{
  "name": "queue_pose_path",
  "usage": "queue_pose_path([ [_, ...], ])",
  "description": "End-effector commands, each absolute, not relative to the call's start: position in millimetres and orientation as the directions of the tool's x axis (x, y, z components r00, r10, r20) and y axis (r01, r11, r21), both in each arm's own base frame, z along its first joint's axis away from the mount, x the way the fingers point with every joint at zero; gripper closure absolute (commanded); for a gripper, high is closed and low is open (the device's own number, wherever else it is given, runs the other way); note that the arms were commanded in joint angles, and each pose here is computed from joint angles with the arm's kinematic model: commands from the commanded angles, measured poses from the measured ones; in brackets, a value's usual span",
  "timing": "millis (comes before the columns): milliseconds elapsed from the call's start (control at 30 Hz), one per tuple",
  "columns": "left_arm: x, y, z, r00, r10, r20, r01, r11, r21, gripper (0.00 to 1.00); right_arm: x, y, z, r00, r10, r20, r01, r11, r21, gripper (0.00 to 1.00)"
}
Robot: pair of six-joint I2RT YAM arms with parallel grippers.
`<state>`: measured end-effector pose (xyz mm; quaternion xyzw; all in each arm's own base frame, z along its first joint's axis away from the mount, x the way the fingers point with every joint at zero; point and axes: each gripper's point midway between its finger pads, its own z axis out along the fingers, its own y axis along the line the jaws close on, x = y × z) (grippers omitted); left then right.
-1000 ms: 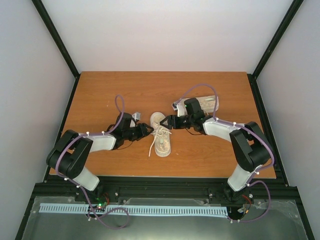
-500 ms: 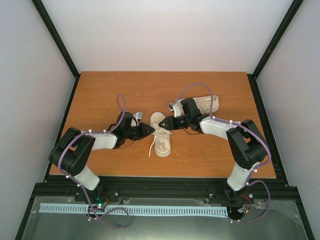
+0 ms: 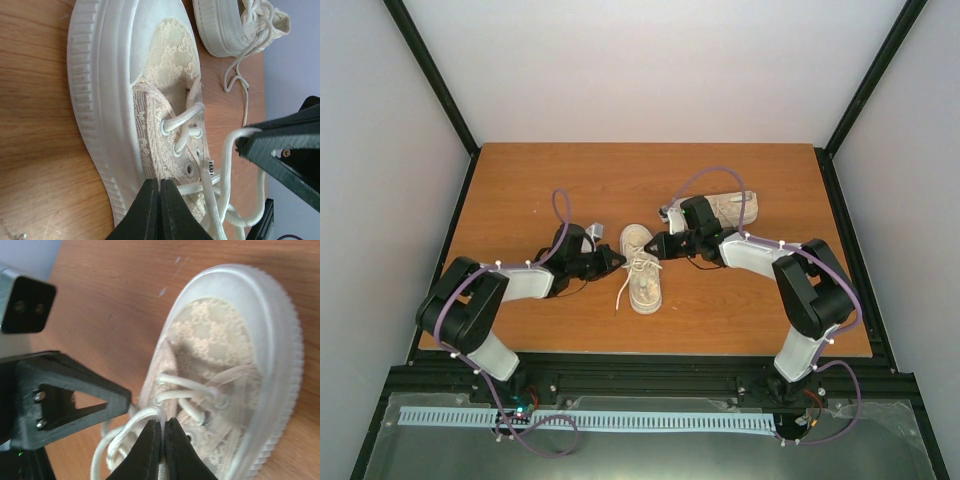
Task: Tie the shoes
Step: Tie the shoelace on the shoe.
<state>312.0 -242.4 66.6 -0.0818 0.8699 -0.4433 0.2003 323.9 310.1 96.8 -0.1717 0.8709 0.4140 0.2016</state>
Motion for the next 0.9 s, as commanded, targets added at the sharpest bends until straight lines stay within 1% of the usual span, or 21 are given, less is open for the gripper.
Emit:
queue_pose_path([
  [0,315.1,-230.3,71.2,-0.881,-0.338,-0.331,0.050,0.630,-0.775,0.99,348.0,293.2,101.8,-0.849,-0.039,-0.526,-0.404,0.689,0.601,0.97],
  [133,308.6,-222.9,63.6,-0.881,-0.341,-0.328,0.032,0.649,-0.760,0.99,359.0,276.7,90.4,-0.859,0.017,-0.512,-0.337,0.733,0.591,0.97],
  [400,300.6,-205.4,53.5,-0.868,-0.362,-0.339,-0.004,0.689,-0.724,0.99,365.6,260.2,77.0,-0.864,0.043,-0.502,-0.287,0.777,0.561,0.97],
  [567,299.8,-206.6,55.9,-0.871,-0.350,-0.344,0.011,0.687,-0.727,0.99,366.9,260.0,77.3,-0.862,0.040,-0.504,-0.293,0.773,0.562,0.97],
  [667,300.7,-214.8,61.7,-0.882,-0.317,-0.347,0.051,0.669,-0.741,0.99,365.0,268.3,86.8,-0.853,0.014,-0.521,-0.344,0.736,0.583,0.97],
  [700,301.4,-217.5,63.7,-0.886,-0.304,-0.350,0.066,0.665,-0.744,0.99,364.7,270.2,91.0,-0.848,0.004,-0.530,-0.361,0.727,0.583,0.93],
  [733,302.3,-220.1,65.7,-0.889,-0.293,-0.352,0.079,0.661,-0.747,0.99,364.4,271.3,95.2,-0.843,-0.004,-0.539,-0.375,0.721,0.582,0.85],
  [800,304.7,-225.0,70.7,-0.892,-0.273,-0.360,0.104,0.651,-0.752,0.99,364.2,270.5,105.2,-0.826,-0.010,-0.563,-0.399,0.717,0.572,0.63],
  [867,307.2,-228.8,73.9,-0.896,-0.252,-0.367,0.125,0.649,-0.751,0.99,364.2,264.2,114.9,-0.810,0.001,-0.586,-0.405,0.722,0.561,0.45],
])
